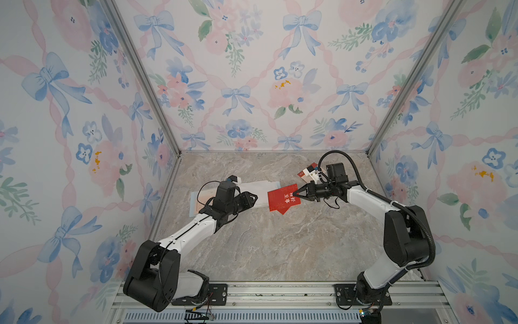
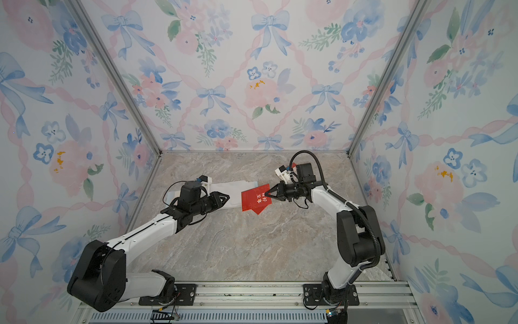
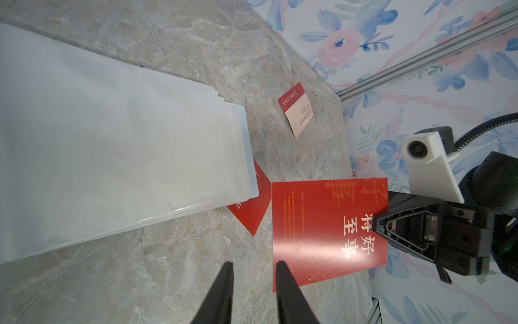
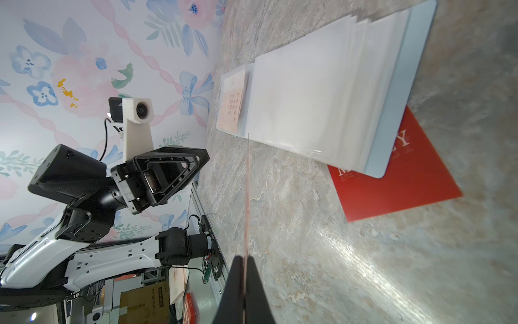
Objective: Place the photos into the photo albums
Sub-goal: Pick up the photo at the center of the board.
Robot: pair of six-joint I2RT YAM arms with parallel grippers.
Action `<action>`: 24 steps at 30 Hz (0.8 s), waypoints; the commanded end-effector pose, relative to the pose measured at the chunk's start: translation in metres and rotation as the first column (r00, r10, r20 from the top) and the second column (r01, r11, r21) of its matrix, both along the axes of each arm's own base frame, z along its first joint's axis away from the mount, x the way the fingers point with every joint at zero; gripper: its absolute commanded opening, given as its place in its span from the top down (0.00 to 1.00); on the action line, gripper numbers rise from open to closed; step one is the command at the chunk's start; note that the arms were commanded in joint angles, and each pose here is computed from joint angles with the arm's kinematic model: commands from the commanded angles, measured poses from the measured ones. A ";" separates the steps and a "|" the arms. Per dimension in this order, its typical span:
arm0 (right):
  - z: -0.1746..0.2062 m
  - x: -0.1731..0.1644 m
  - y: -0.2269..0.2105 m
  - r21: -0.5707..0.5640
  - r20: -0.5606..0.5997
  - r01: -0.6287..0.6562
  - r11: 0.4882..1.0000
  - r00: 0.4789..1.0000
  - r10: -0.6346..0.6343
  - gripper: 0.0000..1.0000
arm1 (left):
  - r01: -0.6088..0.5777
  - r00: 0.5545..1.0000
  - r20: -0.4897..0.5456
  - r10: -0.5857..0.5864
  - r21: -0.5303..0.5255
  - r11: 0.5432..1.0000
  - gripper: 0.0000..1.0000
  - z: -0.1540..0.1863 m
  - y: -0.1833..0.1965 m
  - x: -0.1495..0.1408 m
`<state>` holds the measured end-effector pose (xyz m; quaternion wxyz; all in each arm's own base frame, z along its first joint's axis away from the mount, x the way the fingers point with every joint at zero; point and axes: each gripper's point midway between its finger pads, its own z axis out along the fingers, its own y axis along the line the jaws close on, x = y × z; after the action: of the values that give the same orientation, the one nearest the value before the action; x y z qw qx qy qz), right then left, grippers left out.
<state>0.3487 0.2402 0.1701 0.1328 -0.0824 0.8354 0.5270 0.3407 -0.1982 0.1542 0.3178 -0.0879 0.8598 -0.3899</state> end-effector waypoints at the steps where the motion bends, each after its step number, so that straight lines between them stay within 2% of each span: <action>1: 0.010 0.001 -0.001 0.023 0.027 -0.001 1.000 1.000 0.000 1.00 | 0.058 0.998 0.031 -0.055 -0.094 0.994 0.70 0.011 -0.008 -0.007; 6: 0.012 0.004 -0.002 0.032 0.027 0.010 0.999 1.000 -0.011 1.00 | 0.102 0.994 0.043 -0.096 -0.191 0.976 0.70 0.013 -0.014 -0.011; 14: 0.016 0.009 -0.006 0.049 0.032 0.026 0.998 0.999 -0.027 1.00 | 0.146 0.988 0.072 -0.134 -0.205 0.968 0.69 0.014 -0.017 -0.010; 21: 0.020 0.009 -0.007 0.062 0.034 0.016 0.998 0.999 -0.018 1.00 | 0.184 0.981 0.103 -0.164 -0.232 0.955 0.55 0.018 -0.014 -0.009; 24: 0.019 0.009 -0.009 0.060 0.037 0.017 0.998 0.999 -0.019 1.00 | 0.193 0.979 0.110 -0.171 -0.237 0.952 0.55 0.017 -0.010 -0.008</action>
<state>0.3584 0.2351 0.1794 0.1477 -0.0747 0.8251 0.5402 0.3351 -0.2084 0.1725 0.3070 -0.0472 0.8007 -0.5123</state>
